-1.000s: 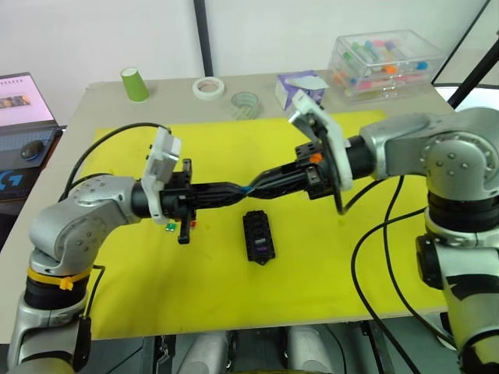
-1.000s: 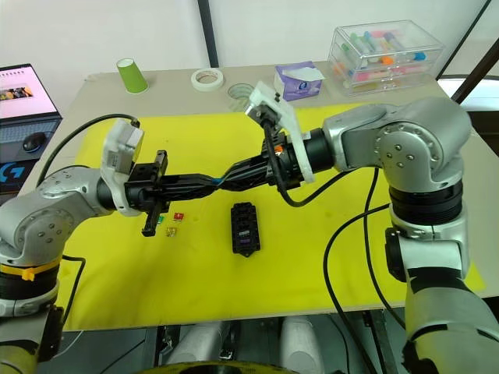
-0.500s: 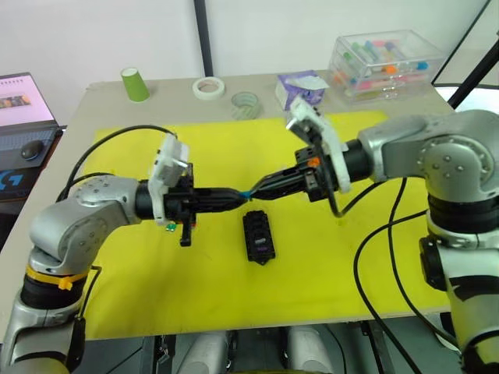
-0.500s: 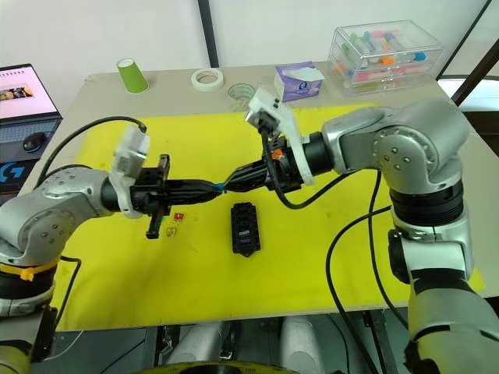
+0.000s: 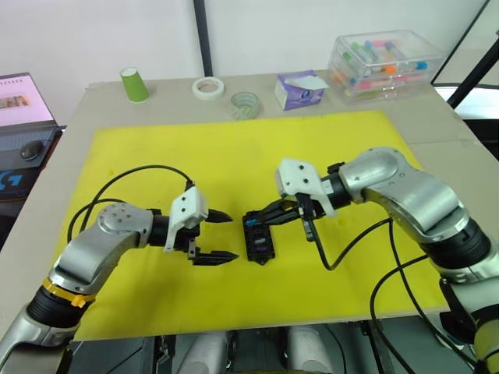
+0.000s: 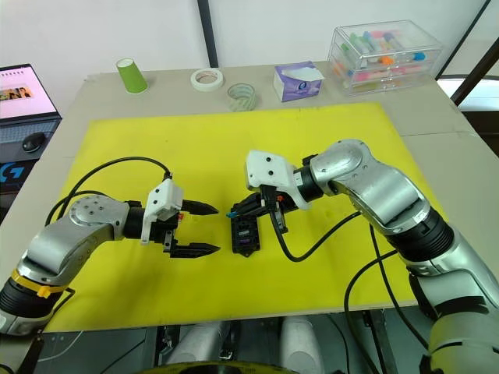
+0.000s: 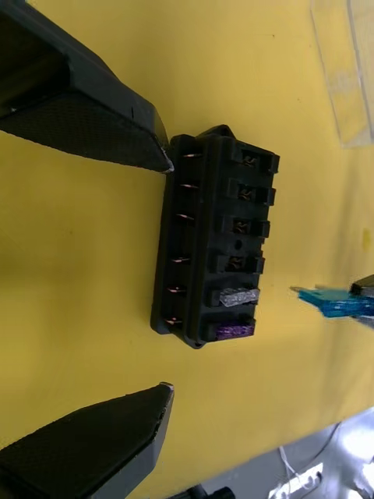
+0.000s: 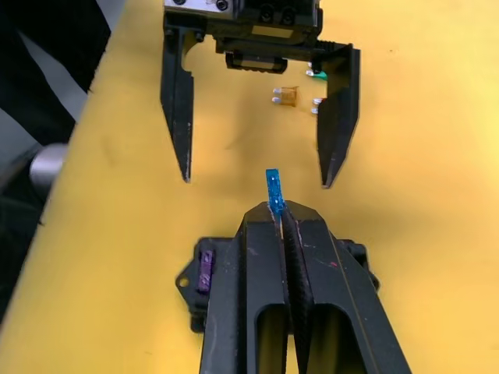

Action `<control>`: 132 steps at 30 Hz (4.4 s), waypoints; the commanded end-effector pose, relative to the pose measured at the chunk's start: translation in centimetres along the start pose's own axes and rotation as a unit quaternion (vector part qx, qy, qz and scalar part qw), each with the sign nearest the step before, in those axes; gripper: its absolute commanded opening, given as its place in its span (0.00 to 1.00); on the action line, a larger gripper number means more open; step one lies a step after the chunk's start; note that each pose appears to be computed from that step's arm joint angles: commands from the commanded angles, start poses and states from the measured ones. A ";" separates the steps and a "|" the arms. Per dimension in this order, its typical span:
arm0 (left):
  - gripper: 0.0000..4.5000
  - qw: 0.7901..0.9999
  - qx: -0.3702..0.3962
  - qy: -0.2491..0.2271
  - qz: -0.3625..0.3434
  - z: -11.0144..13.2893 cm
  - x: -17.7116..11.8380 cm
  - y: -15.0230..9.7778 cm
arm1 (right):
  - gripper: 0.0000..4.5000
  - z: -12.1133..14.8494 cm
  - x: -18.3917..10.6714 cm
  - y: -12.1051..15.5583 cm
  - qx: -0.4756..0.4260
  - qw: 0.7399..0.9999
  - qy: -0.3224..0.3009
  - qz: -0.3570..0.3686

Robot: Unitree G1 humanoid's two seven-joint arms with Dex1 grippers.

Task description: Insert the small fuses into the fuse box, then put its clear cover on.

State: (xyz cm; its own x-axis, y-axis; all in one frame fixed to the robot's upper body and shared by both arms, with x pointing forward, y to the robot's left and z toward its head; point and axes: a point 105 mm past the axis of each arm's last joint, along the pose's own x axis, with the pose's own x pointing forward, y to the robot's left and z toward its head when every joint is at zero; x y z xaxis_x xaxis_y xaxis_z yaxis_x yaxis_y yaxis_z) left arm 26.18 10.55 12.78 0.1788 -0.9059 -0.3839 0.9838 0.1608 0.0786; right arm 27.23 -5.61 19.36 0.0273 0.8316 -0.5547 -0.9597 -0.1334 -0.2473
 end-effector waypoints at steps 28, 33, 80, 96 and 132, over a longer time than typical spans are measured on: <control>0.98 0.998 0.066 0.004 -0.003 -0.1 1.1 -0.2 | 0.00 -2.9 0.3 -0.8 0.008 1.000 -0.013 -0.005; 0.98 0.998 0.068 0.003 -0.005 -0.1 1.1 -0.2 | 0.00 -2.9 0.1 -0.8 0.025 0.999 -0.019 -0.010; 0.98 0.997 0.072 0.003 -0.005 -0.1 1.1 -0.3 | 0.00 -4.2 1.6 0.7 0.076 0.997 -0.020 -0.001; 0.98 0.997 0.073 0.001 -0.007 0.0 1.2 -0.3 | 0.00 -4.5 1.3 0.0 0.025 0.999 0.002 -0.021; 0.98 0.997 0.078 -0.003 -0.001 0.1 1.4 -0.3 | 0.00 -8.1 2.8 1.1 0.063 0.991 0.114 -0.002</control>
State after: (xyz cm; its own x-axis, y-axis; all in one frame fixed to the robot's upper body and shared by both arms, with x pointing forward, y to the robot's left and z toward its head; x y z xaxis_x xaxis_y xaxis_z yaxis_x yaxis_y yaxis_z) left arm 26.31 9.44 11.67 0.1776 -0.9012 -0.3952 0.9760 0.1101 0.1878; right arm 28.71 -6.96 13.92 0.0937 0.7505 -0.6542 -0.9746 -0.0652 -0.2143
